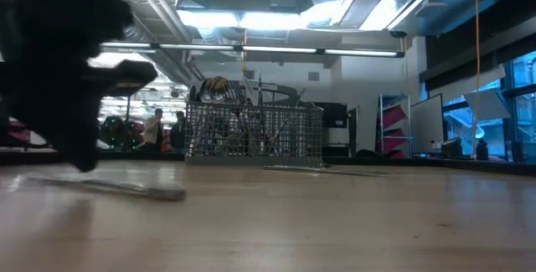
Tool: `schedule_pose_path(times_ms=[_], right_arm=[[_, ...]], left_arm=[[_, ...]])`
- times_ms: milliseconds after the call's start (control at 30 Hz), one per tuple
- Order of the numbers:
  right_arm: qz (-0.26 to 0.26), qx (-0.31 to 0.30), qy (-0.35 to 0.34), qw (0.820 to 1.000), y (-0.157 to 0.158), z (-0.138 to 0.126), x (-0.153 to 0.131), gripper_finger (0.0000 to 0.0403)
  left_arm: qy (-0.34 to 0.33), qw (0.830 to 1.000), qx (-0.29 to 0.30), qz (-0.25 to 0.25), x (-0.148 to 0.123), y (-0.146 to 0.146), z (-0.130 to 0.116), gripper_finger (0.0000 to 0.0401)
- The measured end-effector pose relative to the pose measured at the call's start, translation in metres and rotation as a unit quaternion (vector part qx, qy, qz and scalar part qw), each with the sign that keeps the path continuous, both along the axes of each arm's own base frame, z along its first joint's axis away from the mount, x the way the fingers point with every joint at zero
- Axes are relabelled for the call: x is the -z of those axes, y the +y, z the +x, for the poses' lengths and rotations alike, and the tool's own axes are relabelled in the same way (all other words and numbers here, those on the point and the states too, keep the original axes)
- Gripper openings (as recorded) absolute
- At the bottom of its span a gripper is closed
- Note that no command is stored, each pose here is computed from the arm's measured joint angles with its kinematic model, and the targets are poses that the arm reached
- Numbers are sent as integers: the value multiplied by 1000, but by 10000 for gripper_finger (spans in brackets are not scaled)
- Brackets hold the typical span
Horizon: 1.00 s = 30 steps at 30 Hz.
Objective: Sort silverware
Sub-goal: Put the silver spoon into the silverware rack
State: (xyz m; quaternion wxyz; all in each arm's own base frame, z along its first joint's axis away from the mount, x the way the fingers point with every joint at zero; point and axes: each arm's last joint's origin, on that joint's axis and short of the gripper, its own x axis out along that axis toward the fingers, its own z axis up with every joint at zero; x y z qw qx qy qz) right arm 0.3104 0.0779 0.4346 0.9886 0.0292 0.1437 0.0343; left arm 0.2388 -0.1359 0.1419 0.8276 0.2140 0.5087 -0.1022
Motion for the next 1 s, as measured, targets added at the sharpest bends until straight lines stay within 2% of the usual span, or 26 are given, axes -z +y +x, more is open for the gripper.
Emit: schedule_pose_path(times_ms=[367, 433, 667, 833, 1000], right_arm=[[-9, 9, 23, 1000, -3, -10, -1, 122], [-12, 11, 30, 999, -3, -10, 1, 122], [-17, 15, 72, 997, -4, -13, 8, 122], [-11, 18, 85, 996, -5, -14, 11, 122], [-11, 14, 94, 995, -4, -12, 14, 122]], left_arm=[[3, 999, -51, 0, 0, 31, 15, 1], [0, 998, -65, -24, -4, 30, 19, 3], [28, 989, -45, -140, -15, 17, 24, 1], [45, 987, -52, -147, -10, 14, 17, 17], [52, 985, -72, -150, -6, 17, 16, 61]])
